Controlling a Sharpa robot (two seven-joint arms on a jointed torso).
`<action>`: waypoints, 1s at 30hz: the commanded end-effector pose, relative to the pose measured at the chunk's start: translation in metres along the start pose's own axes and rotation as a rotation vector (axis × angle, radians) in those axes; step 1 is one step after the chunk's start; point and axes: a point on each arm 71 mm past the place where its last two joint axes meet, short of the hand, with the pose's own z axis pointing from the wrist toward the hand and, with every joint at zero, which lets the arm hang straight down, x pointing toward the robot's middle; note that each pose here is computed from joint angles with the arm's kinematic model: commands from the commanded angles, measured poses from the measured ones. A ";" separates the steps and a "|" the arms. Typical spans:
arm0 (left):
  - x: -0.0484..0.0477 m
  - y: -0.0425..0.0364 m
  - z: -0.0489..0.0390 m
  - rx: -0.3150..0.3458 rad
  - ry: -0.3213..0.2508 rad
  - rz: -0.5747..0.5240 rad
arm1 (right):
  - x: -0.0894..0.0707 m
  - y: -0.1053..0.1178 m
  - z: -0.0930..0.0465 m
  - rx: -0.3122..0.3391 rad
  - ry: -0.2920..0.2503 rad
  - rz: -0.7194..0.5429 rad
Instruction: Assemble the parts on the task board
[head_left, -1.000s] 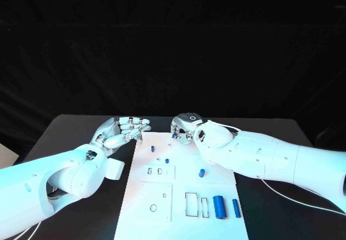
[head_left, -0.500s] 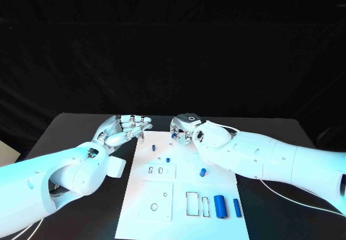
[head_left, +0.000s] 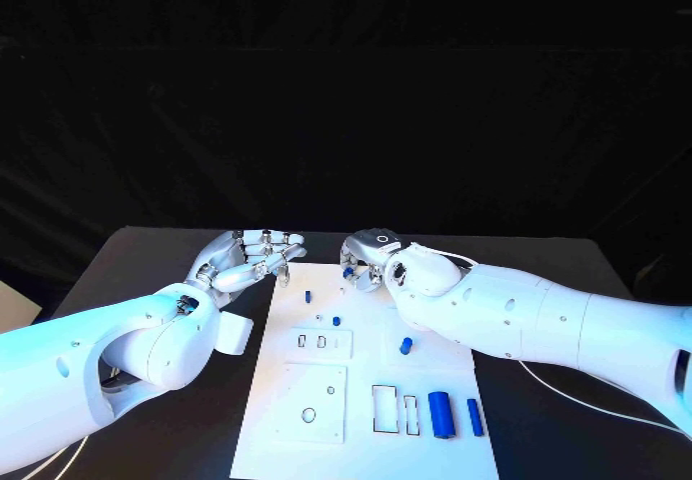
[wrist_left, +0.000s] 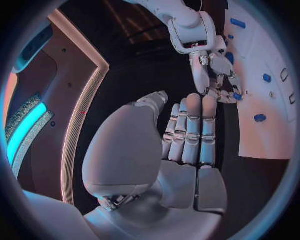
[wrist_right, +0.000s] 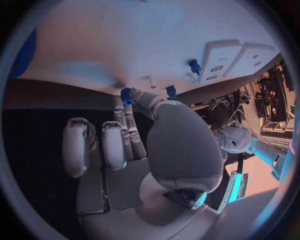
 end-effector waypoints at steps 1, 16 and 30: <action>0.0024 -0.0018 0.0008 0.009 0.022 -0.005 | 0.001 0.000 0.001 -0.004 0.008 -0.015; 0.0001 -0.0019 0.0007 0.008 0.017 -0.003 | -0.003 -0.006 -0.008 -0.001 -0.038 0.001; -0.0070 -0.0015 -0.0001 0.007 0.001 0.005 | -0.028 -0.056 -0.072 0.063 -0.053 0.176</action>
